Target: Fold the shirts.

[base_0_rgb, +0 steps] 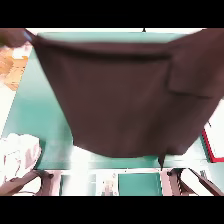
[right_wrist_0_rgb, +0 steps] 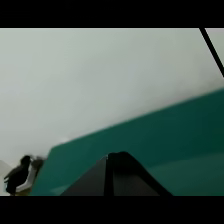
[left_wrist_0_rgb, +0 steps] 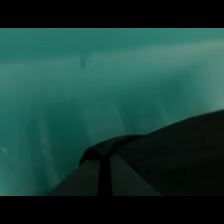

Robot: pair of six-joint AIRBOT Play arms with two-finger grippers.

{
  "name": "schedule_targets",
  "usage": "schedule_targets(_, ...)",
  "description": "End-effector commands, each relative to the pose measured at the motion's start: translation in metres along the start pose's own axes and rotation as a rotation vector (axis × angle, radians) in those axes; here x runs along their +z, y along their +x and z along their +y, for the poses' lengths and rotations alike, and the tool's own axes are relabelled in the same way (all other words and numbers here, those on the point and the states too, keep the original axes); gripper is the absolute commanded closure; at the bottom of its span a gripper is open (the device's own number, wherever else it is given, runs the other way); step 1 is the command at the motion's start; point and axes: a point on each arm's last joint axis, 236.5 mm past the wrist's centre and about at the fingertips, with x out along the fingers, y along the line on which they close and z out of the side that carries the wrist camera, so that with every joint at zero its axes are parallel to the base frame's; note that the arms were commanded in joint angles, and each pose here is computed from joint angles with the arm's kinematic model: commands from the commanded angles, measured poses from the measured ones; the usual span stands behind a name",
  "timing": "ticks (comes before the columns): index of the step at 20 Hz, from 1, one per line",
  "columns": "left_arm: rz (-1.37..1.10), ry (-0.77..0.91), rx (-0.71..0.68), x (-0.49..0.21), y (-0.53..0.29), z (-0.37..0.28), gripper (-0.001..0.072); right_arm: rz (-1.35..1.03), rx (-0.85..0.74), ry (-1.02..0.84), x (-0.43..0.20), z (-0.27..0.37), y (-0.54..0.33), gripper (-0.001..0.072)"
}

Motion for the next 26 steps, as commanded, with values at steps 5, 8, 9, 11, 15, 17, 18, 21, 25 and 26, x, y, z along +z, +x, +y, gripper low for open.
schedule_targets(5,0.166,-0.379,-0.154,-0.107,0.189,0.080,0.0678,0.330,-0.252,0.313,-0.182,-0.221,0.140,0.0694)
schedule_targets(8,0.029,-0.431,-0.093,-0.082,0.203,0.106,0.0678,0.370,-0.162,0.388,-0.180,-0.238,0.187,0.0694)
schedule_targets(9,0.000,-0.426,-0.076,-0.073,0.203,0.111,0.0678,0.374,-0.135,0.404,-0.173,-0.238,0.198,0.0693)
schedule_targets(11,-0.062,-0.403,-0.059,-0.049,0.198,0.115,0.0678,0.361,-0.093,0.401,-0.154,-0.236,0.217,0.0694)
schedule_targets(15,-0.150,-0.367,-0.051,-0.008,0.190,0.118,0.0678,0.277,-0.063,0.322,-0.108,-0.225,0.229,0.0694)
schedule_targets(17,-0.153,-0.380,-0.064,-0.001,0.193,0.117,0.0678,0.257,-0.061,0.304,-0.099,-0.222,0.230,0.0693)
schedule_targets(18,-0.144,-0.384,-0.071,-0.002,0.196,0.117,0.0678,0.260,-0.064,0.300,-0.099,-0.224,0.230,0.0694)
schedule_targets(21,-0.072,-0.396,-0.067,-0.023,0.205,0.120,0.0678,0.334,-0.137,0.227,-0.116,-0.241,0.221,0.0694)
schedule_targets(25,0.168,-0.394,-0.007,-0.086,0.213,0.128,0.0678,0.515,-0.243,0.166,-0.150,-0.272,0.190,0.0694)
schedule_targets(26,0.222,-0.392,0.010,-0.100,0.211,0.130,0.0678,0.558,-0.253,0.160,-0.157,-0.276,0.182,0.0695)
